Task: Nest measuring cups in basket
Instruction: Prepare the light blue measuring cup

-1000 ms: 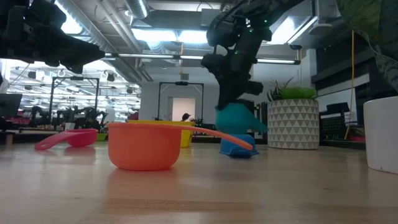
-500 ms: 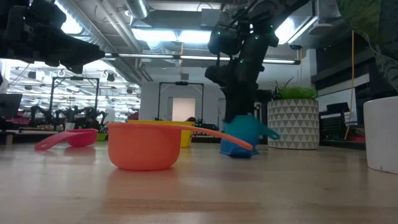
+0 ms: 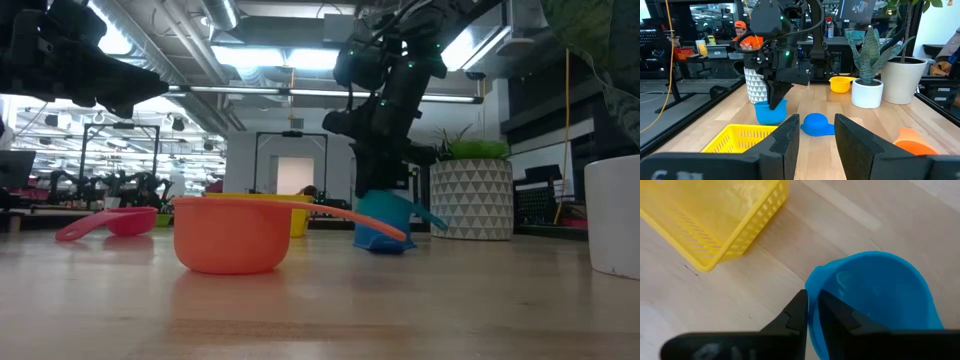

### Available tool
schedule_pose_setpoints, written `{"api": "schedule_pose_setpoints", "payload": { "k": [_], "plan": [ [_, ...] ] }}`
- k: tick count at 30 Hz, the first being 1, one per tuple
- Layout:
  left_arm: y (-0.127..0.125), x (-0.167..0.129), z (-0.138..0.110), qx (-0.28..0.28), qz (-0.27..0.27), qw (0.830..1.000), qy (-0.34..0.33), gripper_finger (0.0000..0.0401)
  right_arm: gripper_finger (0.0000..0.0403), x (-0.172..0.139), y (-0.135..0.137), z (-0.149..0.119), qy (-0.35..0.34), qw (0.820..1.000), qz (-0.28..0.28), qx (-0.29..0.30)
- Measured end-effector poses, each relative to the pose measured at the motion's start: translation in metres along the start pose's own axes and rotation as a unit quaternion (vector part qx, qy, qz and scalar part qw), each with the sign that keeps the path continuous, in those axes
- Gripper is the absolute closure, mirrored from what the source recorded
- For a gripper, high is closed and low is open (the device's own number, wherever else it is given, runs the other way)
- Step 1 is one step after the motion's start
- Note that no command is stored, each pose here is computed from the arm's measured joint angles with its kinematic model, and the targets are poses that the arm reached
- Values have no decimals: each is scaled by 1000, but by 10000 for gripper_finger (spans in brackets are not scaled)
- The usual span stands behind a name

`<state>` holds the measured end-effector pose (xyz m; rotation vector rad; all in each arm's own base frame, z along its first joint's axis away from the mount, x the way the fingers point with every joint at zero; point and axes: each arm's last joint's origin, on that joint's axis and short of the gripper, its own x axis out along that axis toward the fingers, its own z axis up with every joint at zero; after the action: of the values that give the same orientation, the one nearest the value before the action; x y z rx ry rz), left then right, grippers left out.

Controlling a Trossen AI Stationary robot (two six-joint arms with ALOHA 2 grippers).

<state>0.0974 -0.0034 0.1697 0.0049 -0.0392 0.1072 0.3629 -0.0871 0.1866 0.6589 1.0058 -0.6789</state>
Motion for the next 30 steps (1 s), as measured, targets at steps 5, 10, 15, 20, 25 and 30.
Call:
{"api": "schedule_pose_setpoints", "payload": {
  "k": [5, 10, 15, 20, 25, 30],
  "plan": [
    [0, 0, 0, 0, 0, 1000, 0, 284, 350, 0, 1, 1, -4, 1000, 3, 0],
    [0, 0, 0, 0, 0, 1000, 0, 284, 350, 0, 1, 1, -4, 1000, 3, 0],
    [0, 0, 0, 0, 0, 1000, 0, 284, 349, 0, 1, 1, -4, 1000, 3, -1],
    [0, 0, 0, 0, 0, 1000, 0, 284, 349, 0, 1, 1, -4, 1000, 3, -3],
    [0, 0, 0, 0, 0, 1000, 0, 284, 349, -4, 2, 4, -7, 999, 4, -35],
    [0, 0, 0, 0, 0, 1000, 0, 284, 349, -29, 4, 16, -43, 995, -6, -89]
  ]
}}
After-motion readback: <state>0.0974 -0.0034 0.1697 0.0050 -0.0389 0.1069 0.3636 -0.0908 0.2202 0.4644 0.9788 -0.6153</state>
